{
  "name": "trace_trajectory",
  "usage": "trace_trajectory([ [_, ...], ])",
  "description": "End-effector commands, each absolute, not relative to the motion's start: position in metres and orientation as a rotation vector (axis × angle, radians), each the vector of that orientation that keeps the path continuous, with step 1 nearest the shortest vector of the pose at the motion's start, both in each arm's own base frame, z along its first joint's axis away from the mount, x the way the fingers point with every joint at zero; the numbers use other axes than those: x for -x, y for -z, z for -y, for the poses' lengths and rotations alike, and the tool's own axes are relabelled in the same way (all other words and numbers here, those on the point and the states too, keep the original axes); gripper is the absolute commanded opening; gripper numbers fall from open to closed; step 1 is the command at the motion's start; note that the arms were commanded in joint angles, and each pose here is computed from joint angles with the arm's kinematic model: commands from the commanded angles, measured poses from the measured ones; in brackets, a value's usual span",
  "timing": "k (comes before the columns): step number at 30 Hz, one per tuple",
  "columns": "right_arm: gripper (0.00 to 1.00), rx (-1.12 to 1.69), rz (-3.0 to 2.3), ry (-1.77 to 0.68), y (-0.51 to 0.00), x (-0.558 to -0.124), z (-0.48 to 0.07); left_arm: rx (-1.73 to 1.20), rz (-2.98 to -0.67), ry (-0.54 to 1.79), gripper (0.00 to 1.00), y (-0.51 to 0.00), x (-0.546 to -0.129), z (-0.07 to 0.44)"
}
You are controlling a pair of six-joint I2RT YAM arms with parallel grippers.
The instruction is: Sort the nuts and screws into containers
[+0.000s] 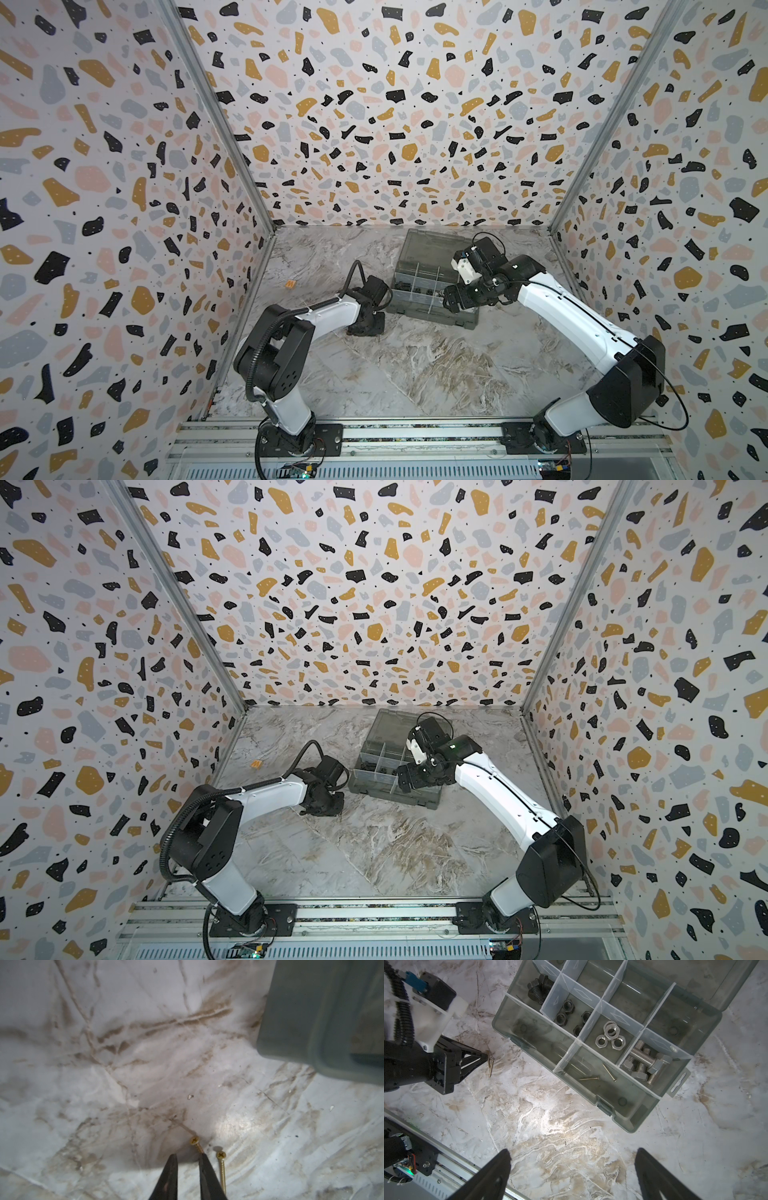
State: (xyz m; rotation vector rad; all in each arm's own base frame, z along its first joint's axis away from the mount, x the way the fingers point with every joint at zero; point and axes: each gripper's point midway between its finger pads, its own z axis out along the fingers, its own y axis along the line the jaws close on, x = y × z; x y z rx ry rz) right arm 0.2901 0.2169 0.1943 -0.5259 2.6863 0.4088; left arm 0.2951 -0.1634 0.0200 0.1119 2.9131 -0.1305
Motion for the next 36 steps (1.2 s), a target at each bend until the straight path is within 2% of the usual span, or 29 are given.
trace_trajectory([
  [1, 0.95, 0.528, -2.673, -0.391, -0.203, -0.294, -0.215, -0.134, -2.922, 0.132, 0.20, -0.024, -0.298, 0.165],
  [14, 0.95, 0.502, -2.678, -0.383, -0.202, -0.303, -0.202, -0.124, -2.943, 0.125, 0.19, -0.027, -0.308, 0.171],
  [21, 0.94, 0.479, -2.684, -0.385, -0.199, -0.306, -0.194, -0.109, -2.996, 0.102, 0.19, -0.010, -0.305, 0.171],
  [25, 0.94, 0.460, -2.688, -0.386, -0.197, -0.305, -0.188, -0.112, -3.028, 0.081, 0.17, 0.000, -0.299, 0.168],
  [30, 0.94, 0.447, -2.693, -0.391, -0.195, -0.305, -0.185, -0.136, -3.027, 0.077, 0.05, -0.003, -0.302, 0.169],
  [36, 0.95, 0.443, -2.686, -0.401, -0.198, -0.308, -0.187, -0.184, -2.992, 0.073, 0.02, -0.025, -0.318, 0.175],
])
